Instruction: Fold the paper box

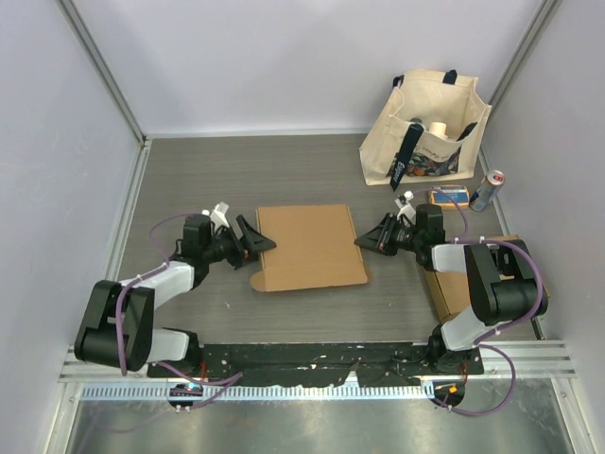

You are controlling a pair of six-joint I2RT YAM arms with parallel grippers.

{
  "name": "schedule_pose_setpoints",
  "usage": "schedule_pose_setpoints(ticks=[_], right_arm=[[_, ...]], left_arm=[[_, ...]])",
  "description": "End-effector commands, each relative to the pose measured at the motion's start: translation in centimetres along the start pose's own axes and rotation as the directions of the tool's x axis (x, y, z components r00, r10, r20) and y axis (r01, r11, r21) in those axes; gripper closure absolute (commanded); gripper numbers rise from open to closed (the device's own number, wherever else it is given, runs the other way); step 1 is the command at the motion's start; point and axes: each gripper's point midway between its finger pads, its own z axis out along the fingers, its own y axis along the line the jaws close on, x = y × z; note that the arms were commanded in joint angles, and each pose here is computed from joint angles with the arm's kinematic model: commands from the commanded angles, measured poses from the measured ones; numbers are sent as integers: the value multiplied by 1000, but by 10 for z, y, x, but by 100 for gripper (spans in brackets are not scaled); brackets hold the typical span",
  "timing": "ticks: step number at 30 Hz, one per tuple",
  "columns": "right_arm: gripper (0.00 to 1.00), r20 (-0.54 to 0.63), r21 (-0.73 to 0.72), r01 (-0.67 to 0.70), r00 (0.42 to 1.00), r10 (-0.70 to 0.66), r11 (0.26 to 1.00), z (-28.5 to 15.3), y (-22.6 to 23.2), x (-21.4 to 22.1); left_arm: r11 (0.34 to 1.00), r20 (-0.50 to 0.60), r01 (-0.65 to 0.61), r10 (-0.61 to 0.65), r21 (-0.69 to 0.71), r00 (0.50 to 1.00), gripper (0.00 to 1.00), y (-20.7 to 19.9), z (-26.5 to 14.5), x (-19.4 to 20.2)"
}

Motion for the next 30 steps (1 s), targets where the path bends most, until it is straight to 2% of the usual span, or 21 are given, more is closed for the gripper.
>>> schedule_pose_setpoints(ticks=[1, 4, 7, 8, 9, 13, 15, 16, 18, 19, 20, 21, 22, 24, 25, 26, 28, 29, 30], right_arm=[[80, 8, 244, -72, 997, 72, 967, -1, -62, 16], [80, 11, 249, -74, 997, 73, 966, -1, -63, 16], [79, 11, 242, -66, 998, 65, 968, 0, -62, 15], [77, 13, 238, -61, 998, 59, 969, -1, -60, 14], [75, 15, 237, -50, 999, 47, 970, -1, -59, 12], [51, 78, 247, 39, 995, -60, 968, -15, -30, -12], [39, 143, 304, 159, 967, -210, 939, -25, -5, -42], [29, 145, 332, 208, 953, -267, 920, -36, 12, -45], [23, 162, 385, 372, 874, -459, 844, -47, 59, -70], [20, 87, 419, 515, 797, -598, 748, -44, 78, -61], [19, 138, 407, 587, 717, -683, 699, -53, 118, -71], [17, 137, 383, 655, 657, -742, 651, -53, 138, -66], [15, 102, 300, 791, 530, -842, 534, -45, 168, -40], [13, 120, 203, 883, 406, -906, 423, -44, 206, -15], [12, 116, 162, 909, 369, -922, 384, -42, 217, -2], [12, 122, 96, 945, 302, -946, 314, -38, 238, 19], [12, 93, 59, 960, 267, -959, 273, -37, 246, 34], [12, 114, 1, 969, 245, -963, 246, -40, 264, 42], [12, 78, -37, 971, 239, -968, 237, -40, 261, 49]], left_arm=[[991, -14, -14, 16, 133, 1000, 14, -30, 15, 10], [986, 5, -4, 3, 166, 1000, 14, -38, 18, 8], [977, 18, 3, -7, 215, 1000, 19, -51, 16, 4], [973, 20, 20, -25, 232, 999, 26, -57, 14, 2], [970, 34, 28, -37, 243, 999, 30, -62, 12, -2], [970, 40, 162, -172, 179, 984, 44, -60, 7, -7], [961, 27, 215, -223, 172, 974, 48, -67, 1, -7], [956, 24, 236, -243, 174, 970, 51, -70, -2, -8], [942, -2, 305, -308, 142, 951, 61, -69, -7, -7], [927, -9, 345, -348, 145, 938, 62, -75, -13, -9], [913, -16, 392, -393, 115, 919, 62, -70, -16, -7], [899, -6, 425, -427, 105, 904, 63, -72, -20, -10], [877, -2, 469, -471, 103, 882, 63, -76, -26, -12], [832, -6, 554, -554, 30, 832, 65, -72, -36, -12], [808, -12, 589, -589, 3, 808, 66, -71, -40, -11], [777, -24, 628, -629, -28, 777, 71, -70, -43, -7], [734, -75, 678, -678, -40, 731, 74, -79, -47, -1], [662, -95, 746, -749, -77, 655, 76, -79, -46, 5], [607, -107, 789, -795, -101, 598, 77, -76, -44, 12]])
